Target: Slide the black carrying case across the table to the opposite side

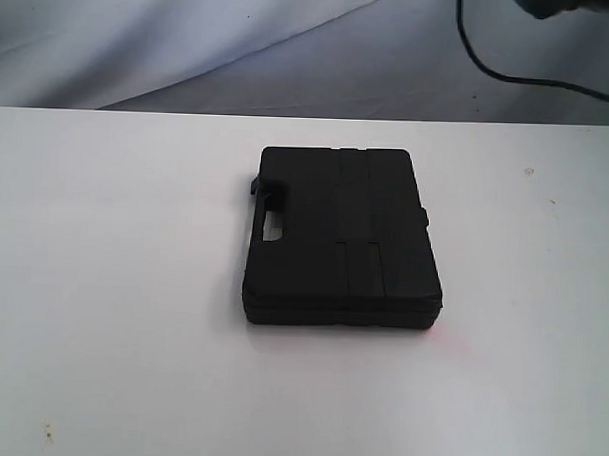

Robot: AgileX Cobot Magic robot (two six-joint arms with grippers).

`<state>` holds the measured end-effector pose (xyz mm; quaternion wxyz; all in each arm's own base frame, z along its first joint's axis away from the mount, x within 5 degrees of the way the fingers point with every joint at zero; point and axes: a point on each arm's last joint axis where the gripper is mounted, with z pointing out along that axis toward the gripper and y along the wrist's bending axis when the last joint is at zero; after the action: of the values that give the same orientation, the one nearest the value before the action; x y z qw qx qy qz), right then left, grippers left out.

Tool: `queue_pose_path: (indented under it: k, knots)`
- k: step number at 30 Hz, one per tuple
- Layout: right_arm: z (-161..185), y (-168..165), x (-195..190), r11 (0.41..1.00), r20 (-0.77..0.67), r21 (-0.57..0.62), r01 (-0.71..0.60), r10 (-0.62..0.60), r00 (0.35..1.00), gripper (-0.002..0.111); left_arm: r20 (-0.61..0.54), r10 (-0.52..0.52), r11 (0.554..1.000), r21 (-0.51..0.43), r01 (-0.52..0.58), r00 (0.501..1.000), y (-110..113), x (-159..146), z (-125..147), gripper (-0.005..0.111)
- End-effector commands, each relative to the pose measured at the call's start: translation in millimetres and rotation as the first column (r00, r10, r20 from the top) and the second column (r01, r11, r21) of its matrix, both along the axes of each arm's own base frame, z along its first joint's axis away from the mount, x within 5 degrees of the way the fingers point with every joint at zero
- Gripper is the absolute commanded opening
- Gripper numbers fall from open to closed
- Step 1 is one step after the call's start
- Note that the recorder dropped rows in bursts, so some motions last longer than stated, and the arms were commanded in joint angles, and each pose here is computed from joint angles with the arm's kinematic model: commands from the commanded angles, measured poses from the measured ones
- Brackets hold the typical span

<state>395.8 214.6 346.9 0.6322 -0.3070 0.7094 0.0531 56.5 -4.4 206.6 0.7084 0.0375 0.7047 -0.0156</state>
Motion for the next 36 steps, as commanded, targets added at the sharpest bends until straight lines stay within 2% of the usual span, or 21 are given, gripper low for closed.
queue_pose_path:
  k: [1,8,11,14,24,31,33,36]
  knots:
    - [7.3,-44.4,-25.0,0.997,0.015,0.041,0.059,-0.06,0.998,0.0,0.007,0.002,1.0,-0.002,-0.002,1.0,0.2,-0.2,-0.3,0.0]
    - [15.3,-130.5,-78.8,0.959,0.055,0.173,0.223,-0.236,0.97,0.0,0.007,0.002,1.0,-0.002,-0.002,1.0,0.2,-0.2,-0.3,0.0]
    - [22.5,-168.1,-115.7,0.933,0.088,0.188,0.307,-0.327,0.941,0.0,0.007,0.002,1.0,-0.002,-0.002,1.0,0.2,-0.2,-0.3,0.0]
    - [22.4,-186.8,-146.1,0.914,0.123,0.206,0.348,-0.377,0.918,0.0,0.007,0.002,1.0,-0.002,-0.002,1.0,0.2,-0.2,-0.3,0.0]
    - [-10.4,-202.8,-239.0,0.9,0.19,0.234,0.368,-0.414,0.89,0.0,0.007,0.002,1.0,-0.002,-0.002,1.0,0.2,-0.2,-0.3,0.0]
    - [-57.4,-204.7,-270.8,0.896,0.136,0.231,0.38,-0.416,0.899,0.0,0.007,0.002,1.0,-0.002,-0.002,1.0,0.2,-0.2,-0.3,0.0]
    - [-71.9,-205.3,-279.3,0.881,0.096,0.277,0.383,-0.422,0.901,0.0,0.007,0.002,1.0,-0.002,-0.002,1.0,0.2,-0.2,-0.3,0.0]
    - [-90.8,-206.0,-291.3,0.878,0.08,0.283,0.386,-0.423,0.903,0.0,0.007,0.002,1.0,-0.002,-0.002,1.0,0.2,-0.2,-0.3,0.0]
